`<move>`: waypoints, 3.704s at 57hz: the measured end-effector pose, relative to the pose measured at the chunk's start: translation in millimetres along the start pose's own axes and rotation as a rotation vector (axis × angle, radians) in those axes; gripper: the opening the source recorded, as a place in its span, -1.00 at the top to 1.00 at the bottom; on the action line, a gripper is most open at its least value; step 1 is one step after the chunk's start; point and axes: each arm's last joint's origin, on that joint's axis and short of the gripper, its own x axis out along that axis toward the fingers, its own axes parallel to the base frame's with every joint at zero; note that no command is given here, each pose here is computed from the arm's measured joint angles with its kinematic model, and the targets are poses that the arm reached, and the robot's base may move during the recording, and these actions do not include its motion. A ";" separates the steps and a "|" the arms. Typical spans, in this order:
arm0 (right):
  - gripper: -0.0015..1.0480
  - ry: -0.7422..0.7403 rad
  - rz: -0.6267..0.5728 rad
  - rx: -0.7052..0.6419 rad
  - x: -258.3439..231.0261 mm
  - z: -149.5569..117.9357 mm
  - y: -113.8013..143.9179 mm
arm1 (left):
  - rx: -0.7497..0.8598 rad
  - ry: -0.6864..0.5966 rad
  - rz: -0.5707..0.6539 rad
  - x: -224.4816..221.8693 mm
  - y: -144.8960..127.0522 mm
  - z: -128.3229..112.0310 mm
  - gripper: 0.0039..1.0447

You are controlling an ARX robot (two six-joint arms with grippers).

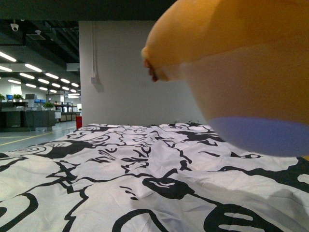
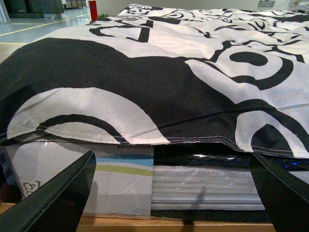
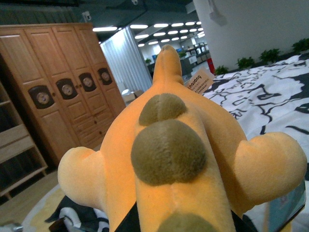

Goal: Put away toys

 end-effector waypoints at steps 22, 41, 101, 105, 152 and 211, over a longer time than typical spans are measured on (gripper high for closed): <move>0.86 0.014 -0.043 -0.034 -0.8 -2.5 -1.0 | 0.000 0.000 0.000 0.0 0.0 0.0 -0.88; 0.86 0.178 -0.611 -0.400 -35.4 -51.2 -31.7 | 0.000 0.000 0.000 0.0 0.0 0.0 -0.88; 0.86 0.145 -0.608 -0.434 -69.2 -107.2 -69.5 | 0.000 0.000 0.000 0.0 0.0 0.0 -0.88; 0.86 0.144 -0.609 -0.435 -69.6 -108.4 -69.9 | 0.000 0.000 0.000 0.0 0.0 0.0 -0.88; 0.86 0.149 -0.610 -0.433 -73.6 -122.1 -75.5 | 0.000 0.000 0.000 0.0 0.0 0.0 -0.88; 0.86 0.174 -0.621 -0.429 -74.4 -126.4 -77.8 | 0.005 -0.001 0.025 -0.1 0.8 0.1 -0.88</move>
